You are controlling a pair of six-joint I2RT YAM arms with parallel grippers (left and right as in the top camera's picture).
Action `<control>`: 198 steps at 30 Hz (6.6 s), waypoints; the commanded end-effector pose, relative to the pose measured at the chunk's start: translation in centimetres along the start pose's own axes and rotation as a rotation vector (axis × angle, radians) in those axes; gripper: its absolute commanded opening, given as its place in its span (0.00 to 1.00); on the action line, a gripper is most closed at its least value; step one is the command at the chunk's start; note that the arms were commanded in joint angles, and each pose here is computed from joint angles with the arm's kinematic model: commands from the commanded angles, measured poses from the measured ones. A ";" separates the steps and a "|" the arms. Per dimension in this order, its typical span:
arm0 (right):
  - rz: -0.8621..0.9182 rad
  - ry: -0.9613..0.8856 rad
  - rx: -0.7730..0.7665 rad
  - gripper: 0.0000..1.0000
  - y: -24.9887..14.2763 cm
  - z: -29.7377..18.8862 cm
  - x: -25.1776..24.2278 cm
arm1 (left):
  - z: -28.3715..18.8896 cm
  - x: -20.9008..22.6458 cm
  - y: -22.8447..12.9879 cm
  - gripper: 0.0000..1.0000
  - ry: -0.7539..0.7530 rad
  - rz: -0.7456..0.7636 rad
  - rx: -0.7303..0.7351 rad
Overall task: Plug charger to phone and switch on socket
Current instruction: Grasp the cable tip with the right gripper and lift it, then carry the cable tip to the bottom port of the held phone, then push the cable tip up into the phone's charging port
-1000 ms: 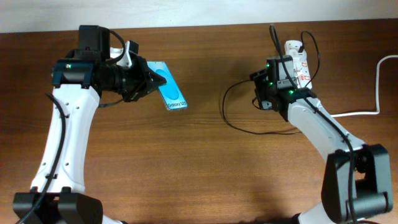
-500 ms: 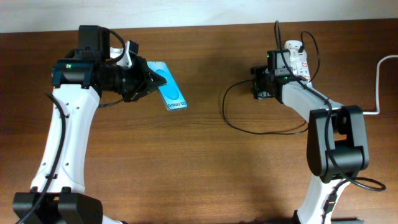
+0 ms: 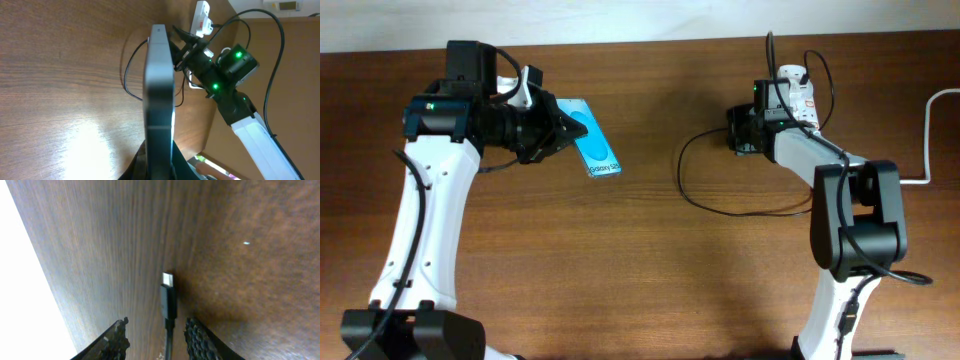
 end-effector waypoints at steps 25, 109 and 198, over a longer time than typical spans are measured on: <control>-0.896 0.153 0.276 0.05 -4.3 -14.2 3.5 | -0.2 -0.6 0.2 0.00 -0.033 0.081 0.005; -1.221 1.130 0.856 0.04 -20.9 -25.6 6.1 | -1.6 -6.1 -0.7 0.00 -0.477 0.430 0.167; -1.205 1.169 0.719 0.04 -20.7 -26.1 8.4 | -1.4 -4.5 -2.3 0.00 -0.463 0.434 0.259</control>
Point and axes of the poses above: each gripper's point midway between its finger pads, its own z axis out along the fingers, its own x axis along the line the jaws close on, y = z × x, the point moved 8 cm from there along -z, back along the fingers, and after that the axes turned 14 degrees about -z, right-handed, at the moved point
